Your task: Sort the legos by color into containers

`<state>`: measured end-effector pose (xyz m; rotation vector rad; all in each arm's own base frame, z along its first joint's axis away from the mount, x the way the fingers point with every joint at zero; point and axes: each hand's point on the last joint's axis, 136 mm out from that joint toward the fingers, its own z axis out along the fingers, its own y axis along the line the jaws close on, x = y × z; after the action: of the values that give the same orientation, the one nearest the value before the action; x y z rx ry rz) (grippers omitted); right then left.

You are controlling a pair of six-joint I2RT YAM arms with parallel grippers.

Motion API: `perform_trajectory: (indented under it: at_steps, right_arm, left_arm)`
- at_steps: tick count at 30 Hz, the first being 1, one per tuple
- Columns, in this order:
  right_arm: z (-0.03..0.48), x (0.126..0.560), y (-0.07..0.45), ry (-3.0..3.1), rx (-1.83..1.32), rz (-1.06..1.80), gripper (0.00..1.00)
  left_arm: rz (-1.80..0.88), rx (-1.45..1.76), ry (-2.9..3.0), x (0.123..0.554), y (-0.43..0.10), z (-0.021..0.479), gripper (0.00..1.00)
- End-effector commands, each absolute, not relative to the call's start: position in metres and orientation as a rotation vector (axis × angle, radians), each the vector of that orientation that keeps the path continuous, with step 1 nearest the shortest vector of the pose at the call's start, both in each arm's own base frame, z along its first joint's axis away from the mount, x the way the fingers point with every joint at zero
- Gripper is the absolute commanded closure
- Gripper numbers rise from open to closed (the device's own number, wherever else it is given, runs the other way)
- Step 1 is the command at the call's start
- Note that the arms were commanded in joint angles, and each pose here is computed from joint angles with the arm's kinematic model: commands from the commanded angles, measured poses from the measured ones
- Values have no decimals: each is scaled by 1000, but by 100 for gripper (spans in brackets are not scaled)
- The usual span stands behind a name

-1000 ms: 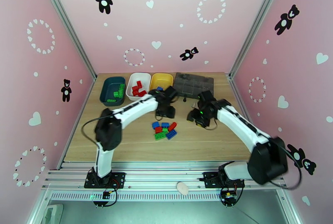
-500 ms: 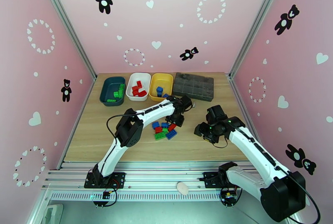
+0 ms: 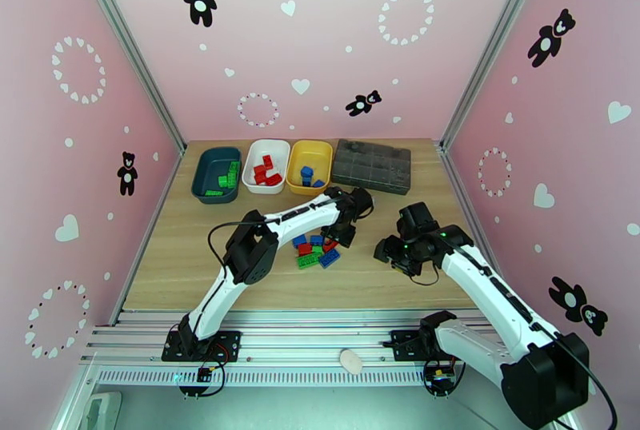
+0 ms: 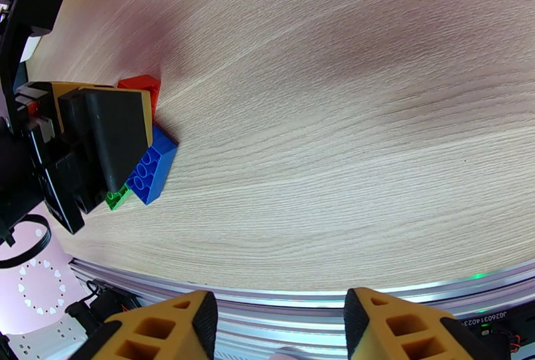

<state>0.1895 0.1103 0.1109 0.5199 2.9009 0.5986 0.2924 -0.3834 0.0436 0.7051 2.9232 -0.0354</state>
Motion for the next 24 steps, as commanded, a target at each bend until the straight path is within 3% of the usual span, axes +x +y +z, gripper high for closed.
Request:
perform_trajectory:
  at_steps: [1, 9, 24]
  right_arm:
    - [107, 187, 110, 2928, 510, 599, 45]
    - [108, 195, 112, 2926, 505, 612, 45]
    - [105, 206, 117, 2929, 513, 627, 45]
  left_arm:
    - [32, 704, 2938, 291, -378, 33, 51]
    - [78, 704, 2946, 291, -374, 27, 53]
    - [145, 711, 2969, 286, -362, 13, 48]
